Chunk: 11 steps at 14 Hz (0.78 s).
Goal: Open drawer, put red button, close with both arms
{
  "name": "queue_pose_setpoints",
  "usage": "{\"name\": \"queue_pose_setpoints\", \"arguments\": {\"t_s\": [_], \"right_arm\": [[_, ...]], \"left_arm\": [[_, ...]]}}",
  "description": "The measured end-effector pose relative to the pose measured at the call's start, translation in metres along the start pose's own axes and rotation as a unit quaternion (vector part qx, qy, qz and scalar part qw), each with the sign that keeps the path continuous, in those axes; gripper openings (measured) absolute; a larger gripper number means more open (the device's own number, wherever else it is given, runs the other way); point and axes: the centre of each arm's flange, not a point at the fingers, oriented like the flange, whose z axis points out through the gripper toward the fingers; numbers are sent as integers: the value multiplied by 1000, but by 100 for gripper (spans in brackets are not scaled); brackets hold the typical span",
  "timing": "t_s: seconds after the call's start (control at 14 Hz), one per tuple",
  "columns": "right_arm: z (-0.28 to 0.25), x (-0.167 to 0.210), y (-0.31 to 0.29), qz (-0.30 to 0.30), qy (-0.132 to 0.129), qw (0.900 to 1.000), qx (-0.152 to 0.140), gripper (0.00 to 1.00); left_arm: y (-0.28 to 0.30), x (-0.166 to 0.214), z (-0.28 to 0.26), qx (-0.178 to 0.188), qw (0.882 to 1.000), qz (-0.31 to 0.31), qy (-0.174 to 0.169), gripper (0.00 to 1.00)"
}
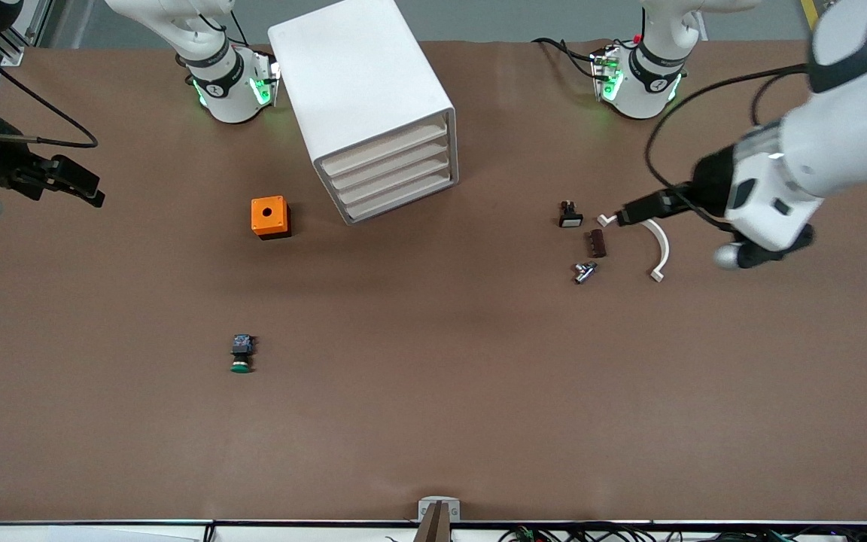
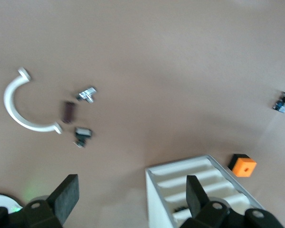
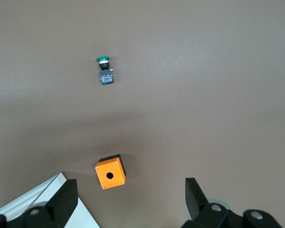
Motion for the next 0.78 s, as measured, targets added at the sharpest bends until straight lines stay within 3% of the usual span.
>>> {"name": "queue_pose_setpoints", "arguments": {"t_s": [0.21, 0.78], "right_arm": [[0, 1, 0, 0, 2, 1000, 0, 100], [0, 1, 0, 0, 5, 1000, 1, 100]], "left_arm": [[-39, 22, -6, 19, 1000, 16, 12, 100], [-95, 47, -17, 26, 999, 43, 12, 100]]}}
